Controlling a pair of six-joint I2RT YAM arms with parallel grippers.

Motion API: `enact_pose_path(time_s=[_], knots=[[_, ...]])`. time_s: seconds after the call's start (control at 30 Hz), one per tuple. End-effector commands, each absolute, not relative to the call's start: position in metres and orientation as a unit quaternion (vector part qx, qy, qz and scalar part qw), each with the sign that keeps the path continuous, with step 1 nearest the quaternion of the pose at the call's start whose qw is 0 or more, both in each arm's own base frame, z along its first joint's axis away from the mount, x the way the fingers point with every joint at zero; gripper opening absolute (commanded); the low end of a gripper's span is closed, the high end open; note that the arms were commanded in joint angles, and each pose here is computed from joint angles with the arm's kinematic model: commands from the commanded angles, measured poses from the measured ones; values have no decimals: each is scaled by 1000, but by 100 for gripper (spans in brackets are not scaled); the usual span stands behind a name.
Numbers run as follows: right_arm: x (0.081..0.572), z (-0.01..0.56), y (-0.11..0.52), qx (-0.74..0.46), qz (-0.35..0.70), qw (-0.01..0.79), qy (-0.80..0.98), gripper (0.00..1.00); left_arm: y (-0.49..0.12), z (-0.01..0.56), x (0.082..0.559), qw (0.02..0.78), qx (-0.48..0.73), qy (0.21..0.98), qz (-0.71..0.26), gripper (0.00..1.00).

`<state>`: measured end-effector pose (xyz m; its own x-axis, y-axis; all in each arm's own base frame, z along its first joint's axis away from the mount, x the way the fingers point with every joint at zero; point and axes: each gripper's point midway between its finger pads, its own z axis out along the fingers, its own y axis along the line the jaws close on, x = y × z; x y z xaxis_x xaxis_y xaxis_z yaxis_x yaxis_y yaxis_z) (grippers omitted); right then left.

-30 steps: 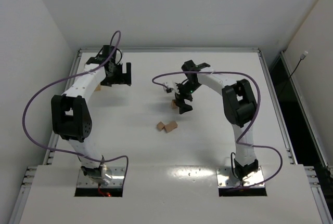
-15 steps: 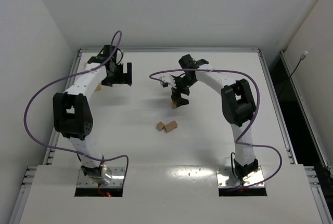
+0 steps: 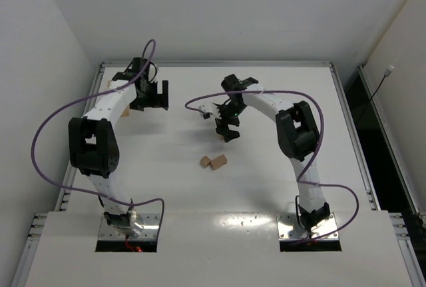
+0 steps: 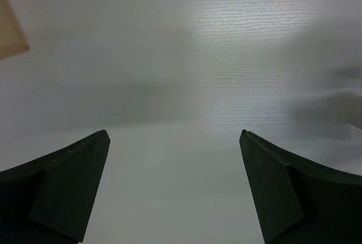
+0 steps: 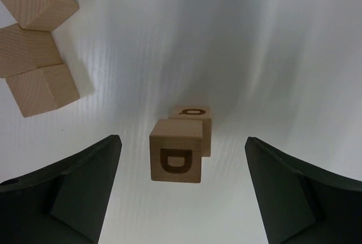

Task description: Build the wood block tower

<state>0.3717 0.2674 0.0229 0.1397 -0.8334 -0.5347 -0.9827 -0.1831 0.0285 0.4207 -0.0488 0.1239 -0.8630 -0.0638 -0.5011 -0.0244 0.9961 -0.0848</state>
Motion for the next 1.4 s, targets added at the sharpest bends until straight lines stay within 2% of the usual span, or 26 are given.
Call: enact_pose_path(time_s=[0.0, 0.17, 0.3, 0.47, 0.63, 0.93, 1.1, 1.2, 1.23, 1.27, 1.3, 1.37], knots=[[376, 29, 273, -748, 216, 171, 603, 88, -47, 138, 433, 284, -24, 958, -43, 100], [374, 24, 277, -753, 206, 160, 604, 82, -48, 137, 435, 283, -23, 958, -48, 100], [374, 18, 278, -751, 198, 149, 611, 72, -48, 137, 435, 283, -23, 958, -48, 100], [377, 12, 278, -753, 184, 141, 615, 64, -44, 137, 435, 283, -27, 958, -46, 100], [375, 11, 282, -756, 186, 137, 612, 62, -41, 134, 436, 279, -36, 959, -46, 100], [376, 6, 279, -756, 181, 126, 616, 39, -42, 133, 438, 278, -35, 959, -50, 100], [375, 4, 283, -759, 181, 125, 613, 33, -42, 133, 438, 278, -35, 959, -50, 100], [373, 4, 282, -759, 183, 121, 614, 39, -42, 133, 438, 278, -35, 959, -50, 100], [375, 2, 281, -759, 178, 119, 614, 46, -42, 133, 438, 278, -35, 959, -50, 100], [375, 2, 281, -759, 178, 119, 614, 66, -42, 133, 438, 278, -35, 959, -50, 100], [375, 2, 281, -756, 179, 119, 618, 71, -42, 133, 438, 278, -35, 959, -50, 100], [373, 1, 280, -756, 179, 118, 618, 93, -42, 133, 438, 278, -35, 959, -50, 100]])
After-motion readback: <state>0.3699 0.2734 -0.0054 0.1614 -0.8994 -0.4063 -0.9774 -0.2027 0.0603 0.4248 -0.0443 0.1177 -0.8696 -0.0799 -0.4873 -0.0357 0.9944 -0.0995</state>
